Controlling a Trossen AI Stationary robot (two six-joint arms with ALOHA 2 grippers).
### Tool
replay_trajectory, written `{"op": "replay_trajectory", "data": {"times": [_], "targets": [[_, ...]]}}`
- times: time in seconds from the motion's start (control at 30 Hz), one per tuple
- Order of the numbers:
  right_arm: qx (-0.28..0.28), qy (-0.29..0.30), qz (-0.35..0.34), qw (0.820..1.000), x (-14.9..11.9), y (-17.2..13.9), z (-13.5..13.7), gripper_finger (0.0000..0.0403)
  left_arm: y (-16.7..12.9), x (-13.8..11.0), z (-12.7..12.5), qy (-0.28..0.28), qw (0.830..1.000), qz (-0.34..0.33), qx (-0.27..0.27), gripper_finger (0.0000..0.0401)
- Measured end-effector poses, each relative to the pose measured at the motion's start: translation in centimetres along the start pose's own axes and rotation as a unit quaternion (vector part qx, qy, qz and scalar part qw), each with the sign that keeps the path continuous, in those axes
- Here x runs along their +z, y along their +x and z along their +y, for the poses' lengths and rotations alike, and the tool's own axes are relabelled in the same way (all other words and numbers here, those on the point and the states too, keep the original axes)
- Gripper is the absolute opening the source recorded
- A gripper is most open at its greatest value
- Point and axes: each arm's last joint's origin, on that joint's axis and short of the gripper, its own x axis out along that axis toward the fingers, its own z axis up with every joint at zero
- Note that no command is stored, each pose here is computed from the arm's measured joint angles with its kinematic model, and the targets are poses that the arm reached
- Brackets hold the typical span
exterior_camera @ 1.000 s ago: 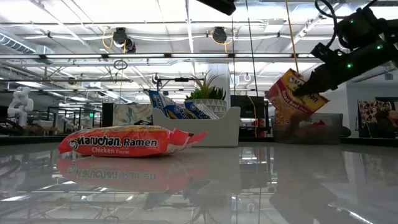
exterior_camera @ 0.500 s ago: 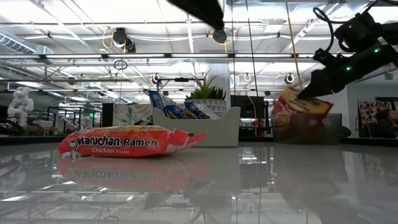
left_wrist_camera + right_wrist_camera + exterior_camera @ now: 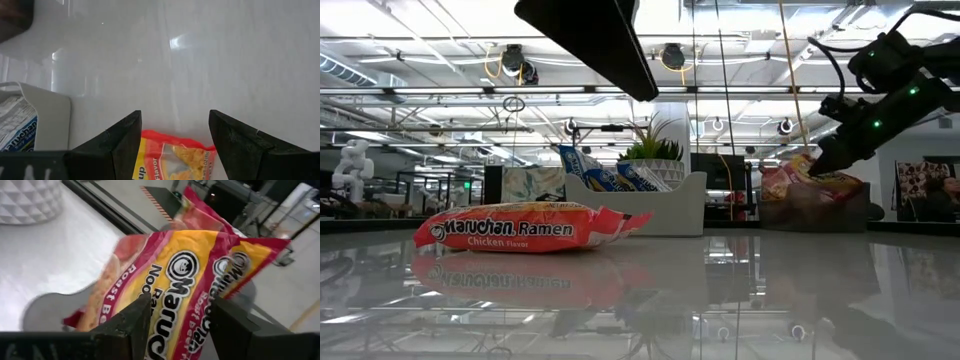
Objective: Sort Maruchan noodles
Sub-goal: Put the red noodle pack into the black bin, then put the left orange noodle pack into the white bin
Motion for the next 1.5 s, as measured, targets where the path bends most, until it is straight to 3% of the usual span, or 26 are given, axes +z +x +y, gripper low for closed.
{"op": "replay_trajectory", "data": {"times": [0.33, 0.5, 0.9, 1.03, 1.23, 1.5], "targets": [[-0.046, -0.005, 0.041, 0.998, -0.6, -0.1, -0.2, 0.0169, 0.2, 0.1, 0.4, 0.005, 1.0, 0.0, 0.002, 0.0237], [-0.054, 0.005, 0.019, 0.998, -0.3, -0.5, -0.3, 0.0169, 0.3, 0.1, 0.7, 0.001, 1.0, 0.0, 0.001, 0.0237], [-0.033, 0.089, -0.048, 0.994, 1.0, -2.7, -0.2, 0.0169, -1.0, -0.1, 0.9, 0.002, 1.0, 0.01, -0.014, 0.0237], [0.046, 0.154, -0.073, 0.984, 2.2, -3.6, 0.2, 0.0169, -2.4, -0.3, 0.9, 0.0, 1.0, 0.015, -0.017, 0.0237], [0.225, 0.248, -0.102, 0.937, 3.6, -4.4, 1.4, 0.0169, -4.7, -0.2, 0.9, -0.02, 0.999, -0.001, -0.032, 0.0237], [0.336, 0.275, -0.083, 0.897, 4.0, -5.5, 3.6, 0.0169, -5.9, -0.4, -0.3, -0.006, 0.999, -0.009, -0.045, 0.0237]]}}
